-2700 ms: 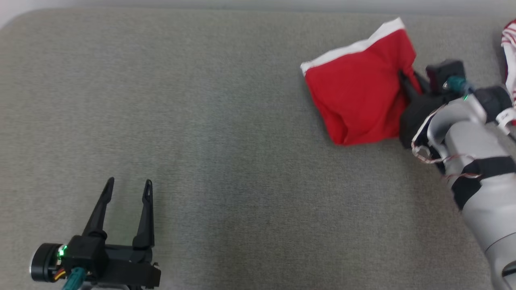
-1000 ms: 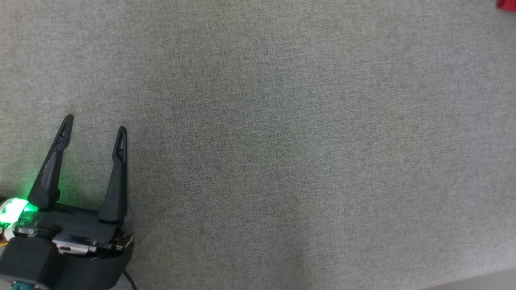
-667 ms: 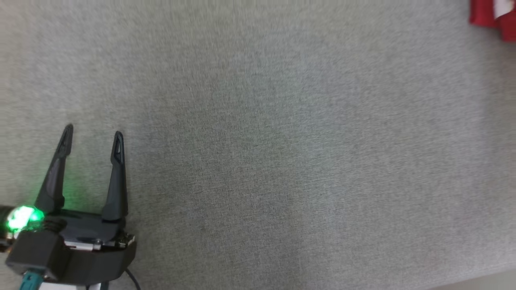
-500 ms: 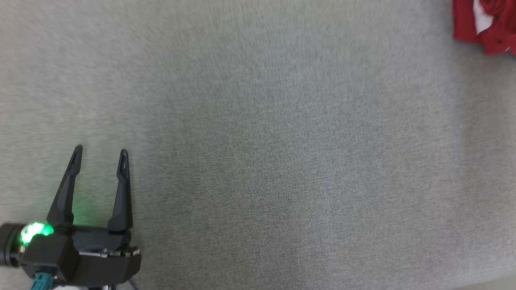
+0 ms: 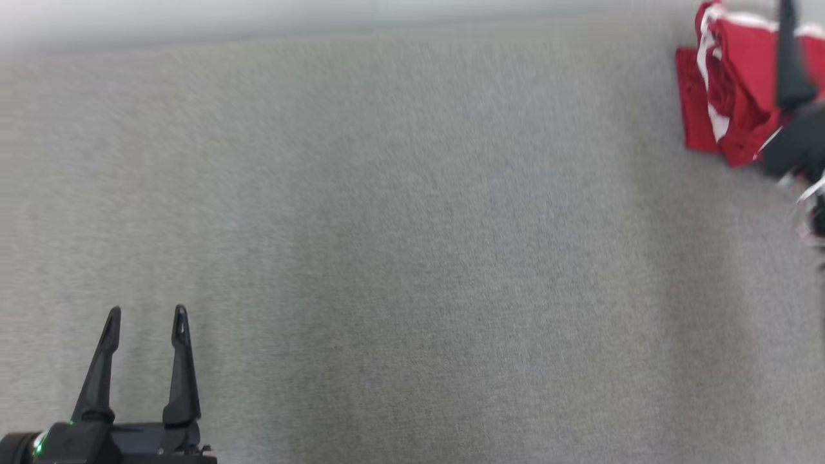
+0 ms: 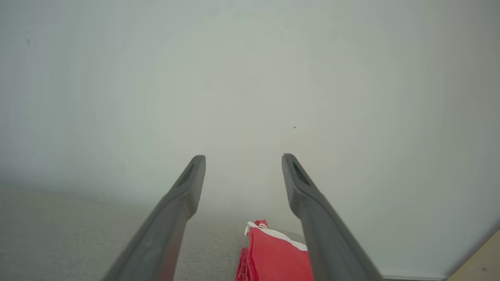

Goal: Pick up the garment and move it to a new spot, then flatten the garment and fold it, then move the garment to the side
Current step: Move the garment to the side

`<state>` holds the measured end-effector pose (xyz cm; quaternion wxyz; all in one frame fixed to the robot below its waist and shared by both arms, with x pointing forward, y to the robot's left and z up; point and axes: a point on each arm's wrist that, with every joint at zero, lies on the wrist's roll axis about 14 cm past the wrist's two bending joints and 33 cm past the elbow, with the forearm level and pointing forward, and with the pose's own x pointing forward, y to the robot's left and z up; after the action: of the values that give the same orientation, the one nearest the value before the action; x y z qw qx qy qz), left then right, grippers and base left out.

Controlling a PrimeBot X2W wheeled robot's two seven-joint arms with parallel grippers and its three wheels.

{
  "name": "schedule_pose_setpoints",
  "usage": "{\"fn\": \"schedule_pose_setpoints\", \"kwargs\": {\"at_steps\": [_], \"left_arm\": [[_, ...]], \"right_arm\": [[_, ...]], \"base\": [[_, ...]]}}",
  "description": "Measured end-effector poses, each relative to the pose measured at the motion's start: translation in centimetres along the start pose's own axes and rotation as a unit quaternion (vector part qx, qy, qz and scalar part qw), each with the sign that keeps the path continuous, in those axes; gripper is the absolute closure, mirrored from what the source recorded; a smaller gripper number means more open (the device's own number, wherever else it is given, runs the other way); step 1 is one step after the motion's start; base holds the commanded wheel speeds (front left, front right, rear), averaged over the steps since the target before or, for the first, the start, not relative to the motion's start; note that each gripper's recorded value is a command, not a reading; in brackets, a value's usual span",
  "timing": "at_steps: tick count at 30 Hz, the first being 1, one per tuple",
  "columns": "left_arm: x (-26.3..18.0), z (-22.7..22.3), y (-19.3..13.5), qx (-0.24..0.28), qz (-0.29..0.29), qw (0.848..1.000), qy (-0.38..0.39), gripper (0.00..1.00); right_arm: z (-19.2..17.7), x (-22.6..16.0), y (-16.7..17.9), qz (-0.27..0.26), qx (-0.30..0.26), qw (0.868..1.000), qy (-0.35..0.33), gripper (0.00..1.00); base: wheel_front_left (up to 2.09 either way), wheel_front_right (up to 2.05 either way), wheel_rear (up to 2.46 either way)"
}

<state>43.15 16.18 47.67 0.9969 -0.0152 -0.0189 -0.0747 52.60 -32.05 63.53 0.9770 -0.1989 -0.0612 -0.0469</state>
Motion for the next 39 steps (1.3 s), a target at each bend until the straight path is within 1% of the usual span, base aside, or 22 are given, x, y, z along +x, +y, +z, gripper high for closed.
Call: {"fn": "schedule_pose_setpoints", "kwargs": {"at_steps": [9, 10, 13, 18, 27, 36, 39], "left_arm": [[-2.9, 2.9, 1.5, 0.008, 0.032, 0.999, -0.028, 0.0], [-3.5, 3.3, 1.7, 0.01, 0.037, 0.999, -0.03, 0.0], [-4.0, 3.8, 2.0, 0.01, 0.044, 0.998, -0.036, 0.0], [-4.7, 4.2, 2.5, 0.01, 0.054, 0.998, -0.041, 0.0], [-5.1, 4.2, 2.5, 0.008, 0.055, 0.998, -0.04, 0.0], [-6.2, 4.4, 2.1, 0.006, 0.054, 0.998, -0.041, 0.0], [-6.6, 4.4, 2.1, 0.006, 0.054, 0.998, -0.04, 0.0]], "right_arm": [[0.0, -3.4, 5.1, 0.039, 0.08, 0.996, -0.023, 0.0], [-0.4, -4.3, 6.4, 0.049, 0.094, 0.994, -0.023, 0.0], [-1.1, -5.6, 8.6, 0.064, 0.118, 0.991, -0.018, 0.0], [-2.1, -7.6, 11.3, 0.075, 0.155, 0.985, -0.011, 0.0], [-4.1, -11.4, 13.4, 0.075, 0.191, 0.979, 0.011, 0.0], [-5.0, -15.5, 14.4, 0.068, 0.216, 0.974, 0.022, 0.0], [-5.2, -16.3, 14.4, 0.067, 0.219, 0.973, 0.023, 0.0]], "base": [[0.0, 0.0, 0.0], [0.0, 0.0, 0.0], [0.0, 0.0, 0.0], [0.0, 0.0, 0.0], [0.0, 0.0, 0.0], [0.0, 0.0, 0.0], [0.0, 0.0, 0.0]]}}
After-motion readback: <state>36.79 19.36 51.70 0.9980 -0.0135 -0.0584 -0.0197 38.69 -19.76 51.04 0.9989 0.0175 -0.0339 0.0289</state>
